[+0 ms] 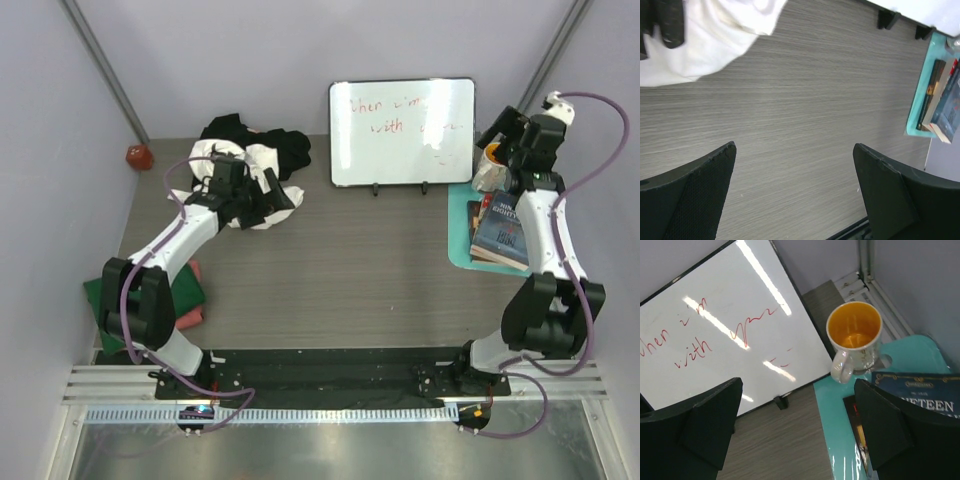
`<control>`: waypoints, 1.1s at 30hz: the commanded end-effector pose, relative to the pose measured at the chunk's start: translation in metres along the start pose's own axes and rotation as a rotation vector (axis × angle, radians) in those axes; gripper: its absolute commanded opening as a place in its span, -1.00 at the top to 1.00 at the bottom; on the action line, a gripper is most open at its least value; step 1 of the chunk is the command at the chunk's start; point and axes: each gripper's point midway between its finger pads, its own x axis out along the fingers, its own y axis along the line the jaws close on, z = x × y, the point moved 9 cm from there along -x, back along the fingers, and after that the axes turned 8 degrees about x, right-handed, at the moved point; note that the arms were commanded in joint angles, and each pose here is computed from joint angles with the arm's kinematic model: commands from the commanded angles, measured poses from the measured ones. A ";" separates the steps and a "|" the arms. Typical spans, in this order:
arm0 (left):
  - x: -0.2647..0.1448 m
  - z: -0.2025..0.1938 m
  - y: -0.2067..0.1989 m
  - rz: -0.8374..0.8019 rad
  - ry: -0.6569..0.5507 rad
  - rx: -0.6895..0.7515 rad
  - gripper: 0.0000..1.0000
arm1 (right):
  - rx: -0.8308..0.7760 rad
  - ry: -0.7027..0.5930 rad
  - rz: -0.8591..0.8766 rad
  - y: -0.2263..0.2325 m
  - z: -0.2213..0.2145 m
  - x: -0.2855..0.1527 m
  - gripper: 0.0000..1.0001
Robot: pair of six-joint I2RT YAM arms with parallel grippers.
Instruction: Fold and stack the t-shirts
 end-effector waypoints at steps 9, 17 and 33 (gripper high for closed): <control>0.027 0.000 -0.069 -0.190 0.052 0.103 -0.99 | 0.192 -0.034 -0.374 -0.068 -0.019 -0.052 -1.00; 0.057 -0.015 -0.112 -0.265 0.131 0.164 -1.00 | 0.239 0.088 -0.495 -0.110 -0.048 -0.063 -0.99; 0.101 -0.043 -0.150 -0.336 0.231 0.216 -1.00 | 0.350 0.134 -0.752 -0.170 -0.087 -0.075 -0.99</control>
